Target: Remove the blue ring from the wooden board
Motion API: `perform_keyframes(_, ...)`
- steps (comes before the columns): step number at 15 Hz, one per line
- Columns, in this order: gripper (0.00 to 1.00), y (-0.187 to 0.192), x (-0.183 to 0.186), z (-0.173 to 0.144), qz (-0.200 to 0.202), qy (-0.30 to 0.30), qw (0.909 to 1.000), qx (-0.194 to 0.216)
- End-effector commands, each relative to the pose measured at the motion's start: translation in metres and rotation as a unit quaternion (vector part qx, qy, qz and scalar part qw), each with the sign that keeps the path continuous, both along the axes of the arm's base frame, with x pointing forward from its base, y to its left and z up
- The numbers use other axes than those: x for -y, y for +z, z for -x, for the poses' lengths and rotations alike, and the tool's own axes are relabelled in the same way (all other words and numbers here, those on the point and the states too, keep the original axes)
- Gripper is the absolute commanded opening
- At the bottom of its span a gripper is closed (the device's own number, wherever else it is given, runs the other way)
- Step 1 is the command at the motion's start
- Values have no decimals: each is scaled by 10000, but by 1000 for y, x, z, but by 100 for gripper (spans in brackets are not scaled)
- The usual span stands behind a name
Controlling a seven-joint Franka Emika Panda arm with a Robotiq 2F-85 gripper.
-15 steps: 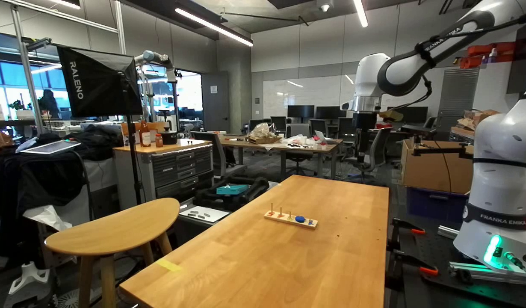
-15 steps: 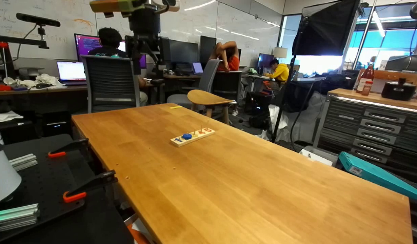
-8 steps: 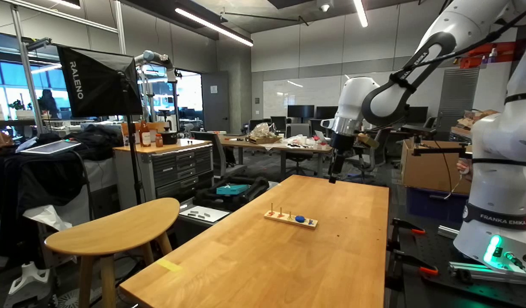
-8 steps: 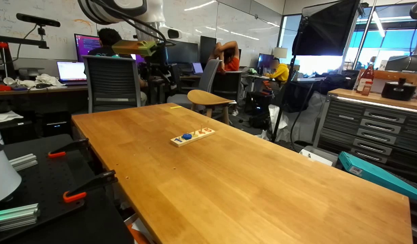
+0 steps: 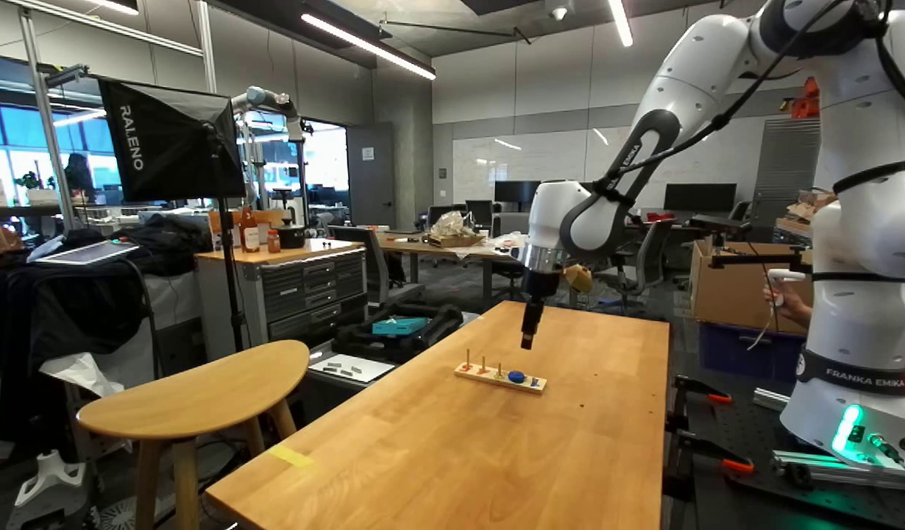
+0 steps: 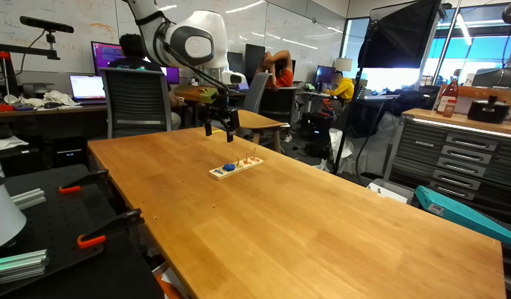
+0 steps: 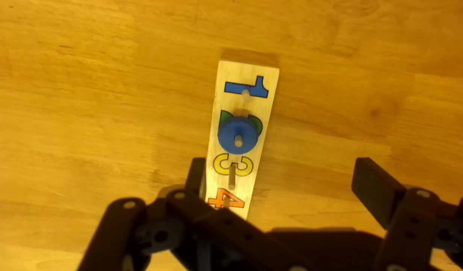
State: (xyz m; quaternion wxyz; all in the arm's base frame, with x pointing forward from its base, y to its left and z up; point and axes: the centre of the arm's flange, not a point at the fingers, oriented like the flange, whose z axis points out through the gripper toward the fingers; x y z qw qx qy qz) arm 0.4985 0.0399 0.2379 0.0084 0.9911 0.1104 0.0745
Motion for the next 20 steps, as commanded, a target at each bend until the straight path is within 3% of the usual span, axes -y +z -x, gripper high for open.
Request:
perform_keyframes(1,100,-26,-8,-45,71,-265,9996,-56)
perform_keyframes(9,100,-69,-3,-48,188,-682,9970,-327)
perform_keyframes(20,100,-90,-1,-49,179,-822,9955,-445)
